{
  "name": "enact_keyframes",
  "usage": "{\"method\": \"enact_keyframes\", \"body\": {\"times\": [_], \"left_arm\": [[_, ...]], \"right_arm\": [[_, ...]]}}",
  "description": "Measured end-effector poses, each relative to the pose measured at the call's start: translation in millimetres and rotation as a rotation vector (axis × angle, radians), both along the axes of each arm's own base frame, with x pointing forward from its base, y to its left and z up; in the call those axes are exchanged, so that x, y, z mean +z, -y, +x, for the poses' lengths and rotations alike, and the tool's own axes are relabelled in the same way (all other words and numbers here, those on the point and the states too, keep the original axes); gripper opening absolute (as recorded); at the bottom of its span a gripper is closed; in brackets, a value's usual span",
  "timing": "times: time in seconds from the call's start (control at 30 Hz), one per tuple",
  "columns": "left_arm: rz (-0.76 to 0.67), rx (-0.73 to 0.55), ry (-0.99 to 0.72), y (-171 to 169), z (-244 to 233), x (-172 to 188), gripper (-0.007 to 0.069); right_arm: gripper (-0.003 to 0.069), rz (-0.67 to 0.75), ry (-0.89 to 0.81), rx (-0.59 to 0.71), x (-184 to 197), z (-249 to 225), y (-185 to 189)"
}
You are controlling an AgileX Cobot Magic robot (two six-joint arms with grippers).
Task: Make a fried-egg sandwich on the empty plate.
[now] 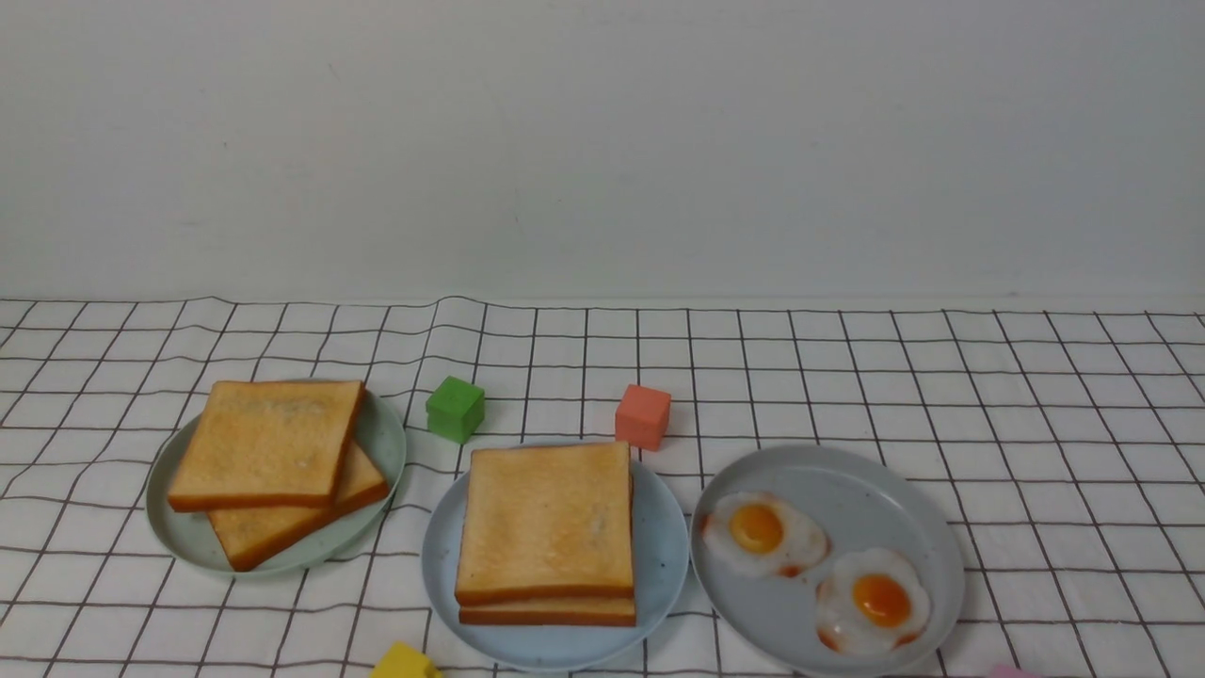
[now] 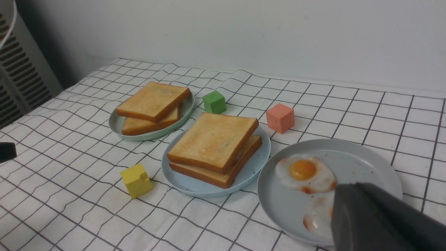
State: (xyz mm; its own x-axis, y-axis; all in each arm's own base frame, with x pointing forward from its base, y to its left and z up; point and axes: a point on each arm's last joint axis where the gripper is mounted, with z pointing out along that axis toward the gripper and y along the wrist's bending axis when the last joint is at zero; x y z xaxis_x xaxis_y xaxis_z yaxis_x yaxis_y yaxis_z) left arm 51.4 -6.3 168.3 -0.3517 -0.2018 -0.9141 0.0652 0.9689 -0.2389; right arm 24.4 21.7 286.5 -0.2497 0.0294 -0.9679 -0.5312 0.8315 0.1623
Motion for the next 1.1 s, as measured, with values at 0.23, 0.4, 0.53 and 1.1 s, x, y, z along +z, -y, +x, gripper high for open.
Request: {"method": "enact_keyframes", "body": {"times": [0.23, 0.4, 0.53, 1.1], "left_arm": [[-0.003, 0.106, 0.003, -5.4, 0.5, 0.0, 0.0], [-0.003, 0.143, 0.005, -7.3, 0.6, 0.2, 0.0005], [-0.003, 0.142, 0.009, -7.2, 0.7, 0.5, 0.0008], [0.0, 0.142, 0.011, -7.3, 0.7, 0.6, 0.0022]], "right_arm": [[0.0029, 0.0, 0.0, 0.0, 0.0, 0.0, 0.0], [0.0038, 0.0, 0.0, 0.0, 0.0, 0.0, 0.0], [0.0043, 0.0, 0.0, 0.0, 0.0, 0.0, 0.0], [0.0059, -0.04, -0.002, -0.045, -8.8, 3.5, 0.6]]}}
